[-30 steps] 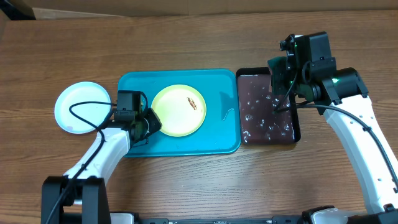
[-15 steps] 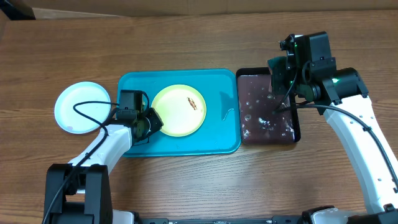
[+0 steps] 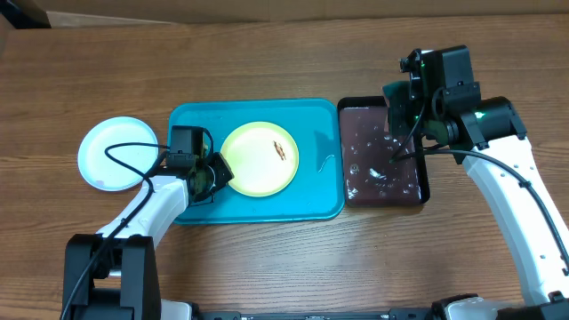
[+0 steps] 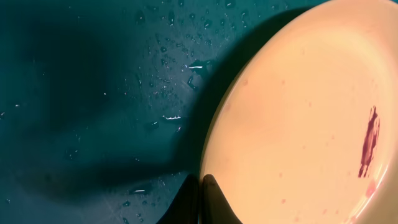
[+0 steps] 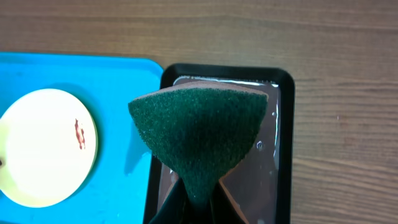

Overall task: Clean dirty plates on tray and stack at the side
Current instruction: 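Dip the green sponge in the black tray water with right gripper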

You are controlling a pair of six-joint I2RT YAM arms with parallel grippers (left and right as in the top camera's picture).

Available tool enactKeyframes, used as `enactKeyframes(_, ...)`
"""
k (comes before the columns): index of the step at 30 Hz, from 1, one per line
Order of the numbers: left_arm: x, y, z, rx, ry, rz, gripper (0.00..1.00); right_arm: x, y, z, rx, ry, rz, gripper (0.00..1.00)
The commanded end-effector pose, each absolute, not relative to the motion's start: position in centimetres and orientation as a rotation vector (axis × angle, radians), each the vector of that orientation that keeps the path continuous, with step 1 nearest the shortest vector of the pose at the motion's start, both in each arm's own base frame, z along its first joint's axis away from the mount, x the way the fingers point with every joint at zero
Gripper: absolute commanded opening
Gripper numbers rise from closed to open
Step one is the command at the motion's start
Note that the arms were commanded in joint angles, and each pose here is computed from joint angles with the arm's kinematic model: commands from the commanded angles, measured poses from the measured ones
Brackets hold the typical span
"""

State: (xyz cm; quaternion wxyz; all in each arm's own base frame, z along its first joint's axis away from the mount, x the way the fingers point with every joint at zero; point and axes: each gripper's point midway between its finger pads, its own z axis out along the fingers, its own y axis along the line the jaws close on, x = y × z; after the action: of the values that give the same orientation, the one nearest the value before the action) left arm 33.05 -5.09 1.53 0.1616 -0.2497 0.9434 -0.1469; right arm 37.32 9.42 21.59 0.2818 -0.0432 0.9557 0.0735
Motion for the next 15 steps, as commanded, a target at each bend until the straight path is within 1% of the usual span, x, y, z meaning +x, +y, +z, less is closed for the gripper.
enactKeyframes(1, 33.2, -5.6, 1.8, -0.685, 2.708, -0.432, 0.04, 36.8, 9.3, 21.1, -0.121, 2.579, 0.194, 0.04)
enactKeyframes(5, 32.6, -5.5, 1.5, -0.696, 2.734, -0.423, 0.04, 36.0, 9.1, 18.6, -0.121, 2.634, 0.183, 0.04)
enactKeyframes(12, 32.3, -6.3, 1.6, -0.688, 2.749, -0.485, 0.04, 35.4, 9.0, 11.2, -0.122, 2.669, 0.175, 0.04)
enactKeyframes(15, 32.3, -6.8, 1.7, -0.681, 2.753, -0.527, 0.04, 35.4, 9.0, 9.6, -0.113, 2.682, 0.175, 0.04)
